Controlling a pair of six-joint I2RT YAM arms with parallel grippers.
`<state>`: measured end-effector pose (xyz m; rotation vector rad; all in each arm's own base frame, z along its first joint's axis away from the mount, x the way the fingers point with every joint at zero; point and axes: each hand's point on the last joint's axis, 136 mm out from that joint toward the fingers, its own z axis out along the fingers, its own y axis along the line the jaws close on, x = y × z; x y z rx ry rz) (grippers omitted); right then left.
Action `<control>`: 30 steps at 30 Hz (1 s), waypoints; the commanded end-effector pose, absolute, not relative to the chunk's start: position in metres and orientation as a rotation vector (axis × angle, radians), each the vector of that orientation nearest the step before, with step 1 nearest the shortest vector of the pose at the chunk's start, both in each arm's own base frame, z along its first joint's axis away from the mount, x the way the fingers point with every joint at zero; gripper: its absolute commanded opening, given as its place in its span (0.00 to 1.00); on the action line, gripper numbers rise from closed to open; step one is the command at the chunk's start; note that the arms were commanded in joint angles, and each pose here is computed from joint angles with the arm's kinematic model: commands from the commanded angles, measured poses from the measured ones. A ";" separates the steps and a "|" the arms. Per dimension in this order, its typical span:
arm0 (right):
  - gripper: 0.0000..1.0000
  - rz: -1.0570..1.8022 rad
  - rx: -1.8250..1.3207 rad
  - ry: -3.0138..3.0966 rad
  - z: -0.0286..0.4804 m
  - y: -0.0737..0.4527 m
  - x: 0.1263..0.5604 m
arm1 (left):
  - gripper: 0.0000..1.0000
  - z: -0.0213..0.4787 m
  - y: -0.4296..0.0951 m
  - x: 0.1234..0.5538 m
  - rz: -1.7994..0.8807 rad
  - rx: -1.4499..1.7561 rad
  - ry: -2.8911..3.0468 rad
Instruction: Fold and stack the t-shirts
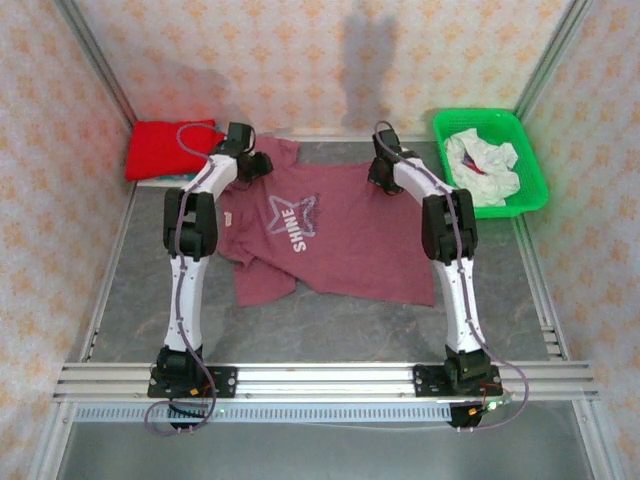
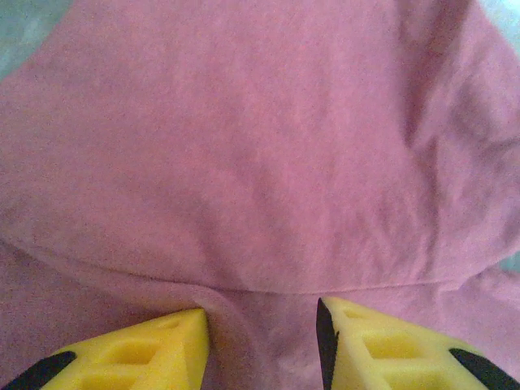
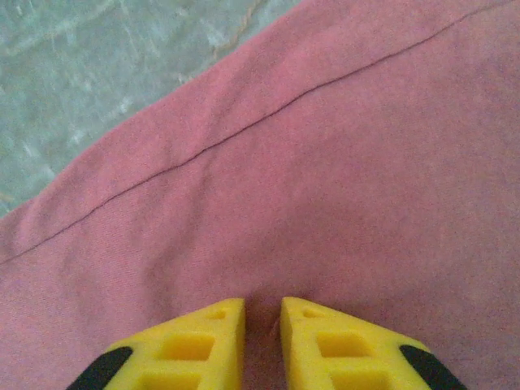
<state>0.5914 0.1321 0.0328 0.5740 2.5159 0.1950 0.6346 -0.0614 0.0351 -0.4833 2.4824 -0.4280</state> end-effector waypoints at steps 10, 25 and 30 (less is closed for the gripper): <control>0.34 0.280 0.466 2.440 0.145 0.145 0.596 | 0.47 0.143 -0.062 0.613 -0.455 -0.441 2.390; 0.66 0.564 -0.107 2.226 0.146 0.184 0.351 | 0.70 0.100 -0.037 0.305 -0.346 -0.574 2.533; 0.70 0.585 -0.239 2.142 0.140 0.192 0.314 | 0.66 0.073 -0.047 0.259 -0.373 -0.603 2.630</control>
